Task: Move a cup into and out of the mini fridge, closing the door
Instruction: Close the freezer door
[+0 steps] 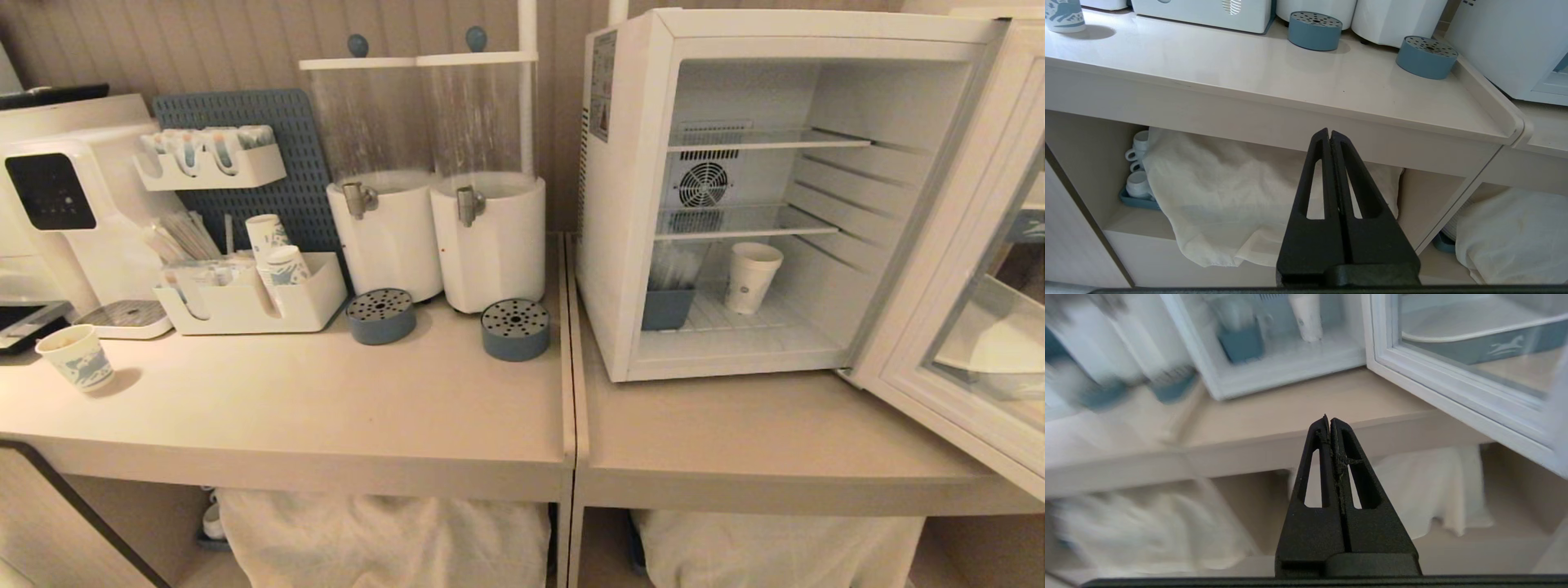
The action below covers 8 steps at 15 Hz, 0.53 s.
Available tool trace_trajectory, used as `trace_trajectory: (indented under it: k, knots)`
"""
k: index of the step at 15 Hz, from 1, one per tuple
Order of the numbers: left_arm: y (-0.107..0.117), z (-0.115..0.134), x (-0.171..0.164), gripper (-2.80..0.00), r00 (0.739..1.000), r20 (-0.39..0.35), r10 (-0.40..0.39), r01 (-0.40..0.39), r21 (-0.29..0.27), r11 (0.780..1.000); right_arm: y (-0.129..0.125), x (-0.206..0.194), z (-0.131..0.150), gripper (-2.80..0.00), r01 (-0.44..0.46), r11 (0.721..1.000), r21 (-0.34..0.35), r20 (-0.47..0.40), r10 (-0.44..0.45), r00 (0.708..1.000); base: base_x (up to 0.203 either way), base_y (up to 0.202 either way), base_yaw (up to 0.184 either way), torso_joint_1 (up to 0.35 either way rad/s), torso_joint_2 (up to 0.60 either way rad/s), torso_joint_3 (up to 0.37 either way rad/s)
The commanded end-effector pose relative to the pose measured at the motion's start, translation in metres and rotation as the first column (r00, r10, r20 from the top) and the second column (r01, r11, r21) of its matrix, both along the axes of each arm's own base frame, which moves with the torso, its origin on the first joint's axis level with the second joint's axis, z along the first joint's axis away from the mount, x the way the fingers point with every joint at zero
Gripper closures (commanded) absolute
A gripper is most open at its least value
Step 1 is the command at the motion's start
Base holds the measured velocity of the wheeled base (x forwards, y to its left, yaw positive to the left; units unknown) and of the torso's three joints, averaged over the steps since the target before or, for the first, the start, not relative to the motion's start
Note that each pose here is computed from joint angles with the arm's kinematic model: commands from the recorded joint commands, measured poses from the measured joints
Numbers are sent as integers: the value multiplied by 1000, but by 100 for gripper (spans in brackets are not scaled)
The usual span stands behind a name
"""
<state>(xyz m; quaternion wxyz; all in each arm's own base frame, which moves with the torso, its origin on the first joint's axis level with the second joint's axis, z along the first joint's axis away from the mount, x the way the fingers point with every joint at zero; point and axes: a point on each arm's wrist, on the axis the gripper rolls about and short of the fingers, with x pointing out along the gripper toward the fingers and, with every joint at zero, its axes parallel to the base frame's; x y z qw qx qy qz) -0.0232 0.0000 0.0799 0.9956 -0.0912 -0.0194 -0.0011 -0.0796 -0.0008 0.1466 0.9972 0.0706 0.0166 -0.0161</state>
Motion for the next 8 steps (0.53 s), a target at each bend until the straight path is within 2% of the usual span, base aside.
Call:
trace_trajectory:
  k: [1, 2, 4, 5, 6, 8]
  knots:
    - [0, 0, 0, 0, 1000, 1, 0, 0, -3, 1000, 0, 35, -33, 0, -4, 998, -68, 27, 6, 1000, 0, 0, 0, 0, 0, 0]
    - [0, 0, 0, 0, 1000, 1, 0, 0, -1, 1000, 0, 48, -58, 0, -16, 994, -110, -17, 14, 1000, 0, 0, 0, 0, 0, 0]
    - [0, 0, 0, 0, 1000, 0, 0, 0, -1, 1000, 1, 58, -82, 0, -48, 983, -178, -75, 35, 997, 0, 0, 0, 0, 0, 0]
    - [0, 0, 0, 0, 1000, 1, 0, 0, -1, 1000, 1, 58, -81, 0, -55, 977, -206, -56, 44, 997, 0, 0, 0, 0, 0, 0]
    - [0, 0, 0, 0, 1000, 1, 0, 0, -3, 1000, 1, 56, -72, 0, -50, 979, -200, -9, 49, 999, 0, 0, 0, 0, 0, 0]
    - [0, 0, 0, 0, 1000, -1, 0, 0, -1, 1000, 1, 55, -71, 0, -49, 981, -187, 0, 50, 999, 0, 0, 0, 0, 0, 0]
